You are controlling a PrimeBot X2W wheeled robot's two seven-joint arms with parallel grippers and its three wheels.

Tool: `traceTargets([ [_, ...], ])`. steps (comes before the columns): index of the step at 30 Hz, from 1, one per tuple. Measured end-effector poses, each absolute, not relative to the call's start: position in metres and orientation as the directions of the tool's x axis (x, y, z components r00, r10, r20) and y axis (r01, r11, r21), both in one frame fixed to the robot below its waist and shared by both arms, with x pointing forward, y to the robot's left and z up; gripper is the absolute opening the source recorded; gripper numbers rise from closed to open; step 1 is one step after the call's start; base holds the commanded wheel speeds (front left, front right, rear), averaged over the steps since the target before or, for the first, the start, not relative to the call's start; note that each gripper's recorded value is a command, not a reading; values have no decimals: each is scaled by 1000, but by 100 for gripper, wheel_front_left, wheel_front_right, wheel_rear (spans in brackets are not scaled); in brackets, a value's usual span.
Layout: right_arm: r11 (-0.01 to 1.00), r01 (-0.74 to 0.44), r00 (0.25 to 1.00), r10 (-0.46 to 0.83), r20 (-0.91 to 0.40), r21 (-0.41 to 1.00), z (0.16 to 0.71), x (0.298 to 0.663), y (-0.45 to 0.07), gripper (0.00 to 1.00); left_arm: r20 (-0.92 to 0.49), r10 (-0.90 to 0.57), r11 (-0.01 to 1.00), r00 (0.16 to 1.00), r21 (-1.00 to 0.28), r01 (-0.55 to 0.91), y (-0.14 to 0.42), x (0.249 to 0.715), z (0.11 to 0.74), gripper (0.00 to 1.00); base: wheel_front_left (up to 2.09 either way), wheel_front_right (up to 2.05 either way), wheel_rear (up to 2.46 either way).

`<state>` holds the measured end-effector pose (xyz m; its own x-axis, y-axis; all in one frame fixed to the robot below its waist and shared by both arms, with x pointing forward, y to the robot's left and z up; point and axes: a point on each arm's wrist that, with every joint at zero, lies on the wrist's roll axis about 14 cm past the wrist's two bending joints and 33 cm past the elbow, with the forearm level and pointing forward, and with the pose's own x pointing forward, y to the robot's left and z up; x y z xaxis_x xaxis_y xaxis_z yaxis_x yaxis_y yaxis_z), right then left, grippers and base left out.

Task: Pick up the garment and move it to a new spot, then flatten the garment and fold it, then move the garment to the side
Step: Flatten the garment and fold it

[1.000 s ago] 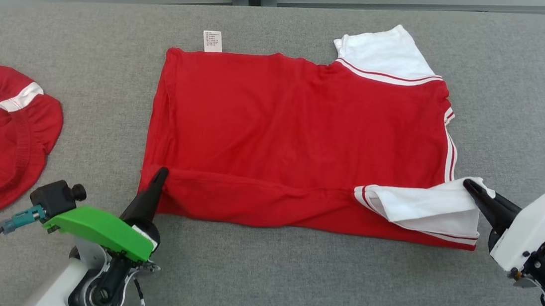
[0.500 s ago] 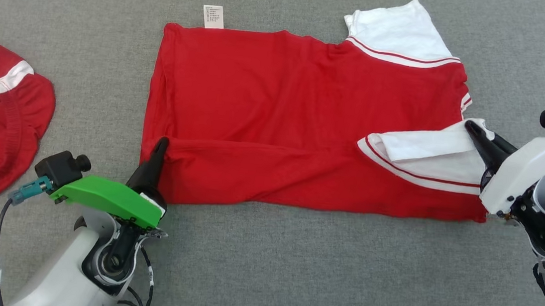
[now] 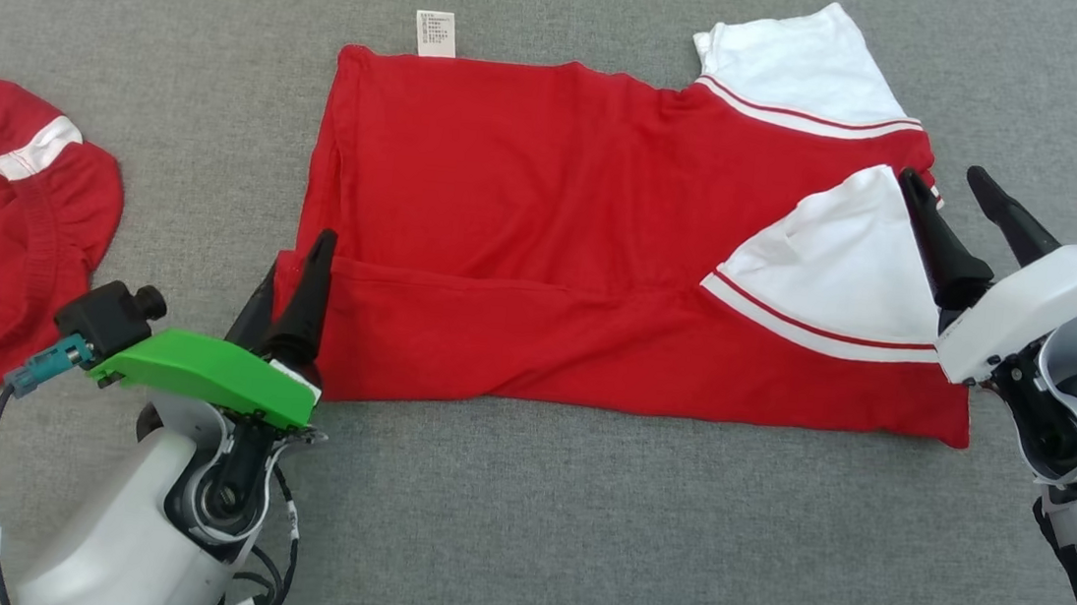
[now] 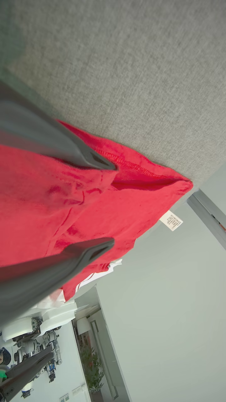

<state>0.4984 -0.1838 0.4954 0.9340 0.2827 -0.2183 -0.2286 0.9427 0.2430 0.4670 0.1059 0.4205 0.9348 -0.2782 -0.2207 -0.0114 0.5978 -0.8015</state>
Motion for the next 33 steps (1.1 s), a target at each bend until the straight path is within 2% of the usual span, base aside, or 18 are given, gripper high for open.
traceTargets([
  [8, 963, -152, 938, 211, -276, 223, 481, 467, -210, 100, -151, -241, 725, 959, -684, 74, 131, 453, 437, 100, 0, 0, 0],
  [12, 972, -90, 932, 159, -324, 216, 470, 445, -224, 100, -137, -198, 824, 971, -560, 89, 147, 441, 442, 100, 0, 0, 0],
  [17, 978, -30, 923, 106, -371, 205, 460, 422, -231, 100, -158, -216, 911, 964, -388, 140, 139, 420, 434, 100, 0, 0, 0],
  [21, 982, 6, 906, 74, -416, 187, 448, 412, -230, 100, -172, -251, 940, 953, -280, 197, 126, 413, 427, 100, 0, 0, 0],
  [26, 986, 40, 879, 44, -475, 165, 429, 408, -228, 100, -222, -238, 958, 946, -214, 190, 120, 410, 410, 100, 0, 0, 0],
  [33, 980, 56, 834, 58, -549, 189, 403, 412, -217, 100, -256, -223, 964, 941, -199, 174, 117, 422, 396, 100, 0, 0, 0],
])
